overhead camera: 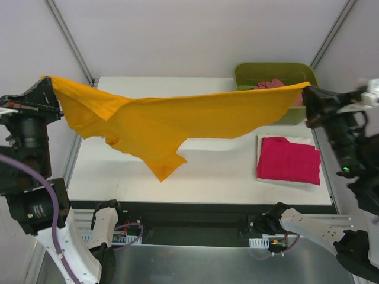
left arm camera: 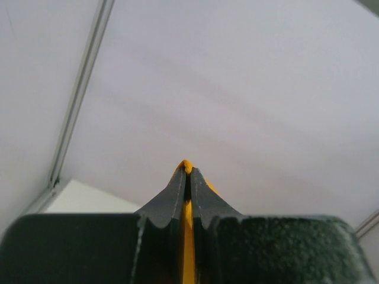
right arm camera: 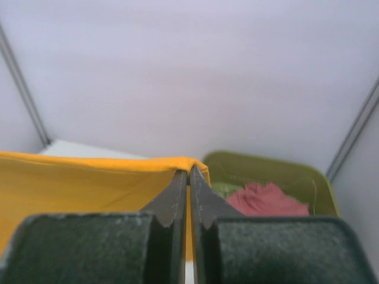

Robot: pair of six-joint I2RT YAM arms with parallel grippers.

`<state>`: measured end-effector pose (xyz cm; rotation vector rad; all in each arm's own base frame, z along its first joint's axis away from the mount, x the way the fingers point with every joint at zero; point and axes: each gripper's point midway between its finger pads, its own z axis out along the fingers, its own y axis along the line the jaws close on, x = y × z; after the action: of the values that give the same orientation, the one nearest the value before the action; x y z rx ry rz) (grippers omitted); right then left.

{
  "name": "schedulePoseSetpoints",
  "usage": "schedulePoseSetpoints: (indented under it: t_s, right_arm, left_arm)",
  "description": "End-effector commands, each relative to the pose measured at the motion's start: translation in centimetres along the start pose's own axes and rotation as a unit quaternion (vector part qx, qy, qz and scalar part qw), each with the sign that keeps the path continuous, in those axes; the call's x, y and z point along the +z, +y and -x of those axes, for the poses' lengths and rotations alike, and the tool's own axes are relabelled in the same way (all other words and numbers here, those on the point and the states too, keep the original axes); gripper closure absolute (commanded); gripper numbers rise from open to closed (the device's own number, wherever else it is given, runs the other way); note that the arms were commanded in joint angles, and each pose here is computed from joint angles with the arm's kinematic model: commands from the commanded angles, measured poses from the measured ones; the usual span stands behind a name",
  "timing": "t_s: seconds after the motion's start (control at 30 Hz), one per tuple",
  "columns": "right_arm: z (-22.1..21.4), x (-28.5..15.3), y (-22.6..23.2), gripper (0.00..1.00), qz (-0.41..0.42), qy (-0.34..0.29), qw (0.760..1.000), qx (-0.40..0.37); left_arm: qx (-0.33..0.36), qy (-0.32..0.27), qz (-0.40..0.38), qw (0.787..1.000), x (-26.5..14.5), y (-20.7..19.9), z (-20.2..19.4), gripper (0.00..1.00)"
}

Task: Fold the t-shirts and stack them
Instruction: Flatten out the tshirt

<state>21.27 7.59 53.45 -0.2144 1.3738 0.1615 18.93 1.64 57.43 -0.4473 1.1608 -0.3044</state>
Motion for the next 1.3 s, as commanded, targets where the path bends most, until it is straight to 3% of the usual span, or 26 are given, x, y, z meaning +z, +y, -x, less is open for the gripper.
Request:
schedulePoseSetpoints:
  t_s: [0.0,0.23,0.43,0.53,0.63,0.77,0.9,1.03,1.13,1.27]
  right_arm:
    - [5.2,-4.5,-0.3,1.0,0.074,-0.051,0.996,-0.008]
    - [6.9,-7.7,-1.3,1.0,0.095,-0.072,0.993,-0.004]
    - [3.0,-4.1,-2.7,1.0,0.009,0.002,0.998,-0.057]
    - [-0.9,-1.0,-3.0,1.0,-0.053,0.065,0.992,-0.092]
    - [-5.5,2.8,-3.0,1.0,-0.117,0.132,0.974,-0.14]
    - [-13.8,8.6,-2.2,1.0,-0.134,0.234,0.952,-0.145]
    - [-25.4,14.0,-0.2,1.0,-0.089,0.353,0.923,-0.126]
    - [-33.6,17.1,1.8,1.0,-0.033,0.43,0.898,-0.091]
    - [-37.9,19.4,2.7,1.0,-0.008,0.462,0.883,-0.082]
    - [-42.2,21.5,1.8,1.0,-0.018,0.489,0.868,-0.084]
  left_arm:
    - [0.063,-0.106,-0.017,0.992,-2.6,-3.0,7.2,1.0]
    - [0.095,-0.176,-0.054,0.978,-4.6,-6.7,12.7,1.0]
    - [0.123,-0.135,-0.101,0.978,1.0,-7.1,10.6,1.0]
    - [0.127,-0.07,-0.111,0.983,6.3,-5.0,6.2,1.0]
    - [0.118,0.024,-0.127,0.985,11.9,-2.1,-0.6,1.0]
    - [0.083,0.187,-0.142,0.968,18.8,3.8,-13.1,1.0]
    - [0.051,0.311,-0.102,0.944,20.7,10.2,-25.1,1.0]
    - [0.037,0.414,-0.069,0.907,20.3,14.5,-36.6,1.0]
    - [0.039,0.459,-0.033,0.887,20.4,17.4,-42.8,1.0]
    - [0.034,0.465,-0.011,0.885,22.8,19.6,-45.7,1.0]
